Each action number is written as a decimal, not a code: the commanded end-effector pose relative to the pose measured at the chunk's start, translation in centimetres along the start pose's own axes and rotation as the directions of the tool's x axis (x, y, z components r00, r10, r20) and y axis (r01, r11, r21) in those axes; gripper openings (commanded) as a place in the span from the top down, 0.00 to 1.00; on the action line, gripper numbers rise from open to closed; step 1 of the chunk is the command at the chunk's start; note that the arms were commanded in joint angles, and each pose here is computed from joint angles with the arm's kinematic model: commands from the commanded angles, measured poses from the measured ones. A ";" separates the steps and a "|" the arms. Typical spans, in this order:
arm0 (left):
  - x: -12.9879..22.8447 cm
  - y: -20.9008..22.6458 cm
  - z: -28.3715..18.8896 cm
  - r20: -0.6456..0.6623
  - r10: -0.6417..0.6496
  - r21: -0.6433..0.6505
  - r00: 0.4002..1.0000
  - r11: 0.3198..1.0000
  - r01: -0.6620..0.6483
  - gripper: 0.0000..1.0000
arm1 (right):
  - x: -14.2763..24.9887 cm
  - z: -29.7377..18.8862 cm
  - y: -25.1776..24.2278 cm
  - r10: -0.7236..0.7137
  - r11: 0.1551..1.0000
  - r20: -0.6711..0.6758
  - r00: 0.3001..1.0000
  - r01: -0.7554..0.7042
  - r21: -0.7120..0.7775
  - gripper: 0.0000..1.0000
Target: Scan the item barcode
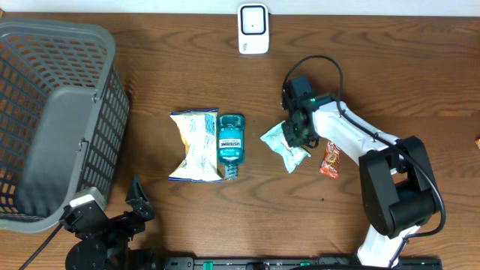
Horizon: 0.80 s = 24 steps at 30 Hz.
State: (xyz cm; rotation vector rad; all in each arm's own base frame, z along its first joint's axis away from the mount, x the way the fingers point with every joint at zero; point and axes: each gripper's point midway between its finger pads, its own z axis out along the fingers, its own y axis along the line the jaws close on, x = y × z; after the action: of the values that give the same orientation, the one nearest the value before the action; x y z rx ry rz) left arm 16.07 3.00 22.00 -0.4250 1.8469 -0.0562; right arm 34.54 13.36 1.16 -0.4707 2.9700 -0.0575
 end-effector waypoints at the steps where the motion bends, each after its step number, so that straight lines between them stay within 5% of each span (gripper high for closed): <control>1: -0.2 0.3 -0.1 0.012 0.000 -0.015 1.000 1.000 0.000 0.02 | -2.8 -3.6 1.2 -0.049 0.998 0.056 0.997 0.051 -0.033 0.65; 5: -0.2 0.3 -0.1 0.012 0.000 -0.014 1.000 1.000 0.000 0.02 | -4.4 -7.7 2.4 -0.073 0.996 0.091 0.993 0.076 -0.035 0.56; 8: -0.2 0.3 -0.1 0.012 0.000 -0.015 1.000 1.000 0.000 0.02 | -4.2 -8.0 4.1 -0.130 0.991 0.095 0.987 0.131 -0.004 0.64; 14: -0.2 0.3 -0.1 0.012 0.000 -0.015 1.000 1.000 0.000 0.02 | -0.8 -5.6 5.5 -0.124 0.992 0.003 0.992 0.124 0.014 0.97; 24: -0.2 0.3 -0.1 0.012 0.000 -0.015 1.000 1.000 0.000 0.02 | 4.9 0.3 4.9 -0.012 1.000 -0.108 0.994 0.014 0.021 0.99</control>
State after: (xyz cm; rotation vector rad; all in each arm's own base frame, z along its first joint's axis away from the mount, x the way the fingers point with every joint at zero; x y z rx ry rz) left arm 16.06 3.00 21.99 -0.4248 1.8473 -0.0558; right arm 29.76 17.43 1.63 -0.5758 3.0309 -0.1066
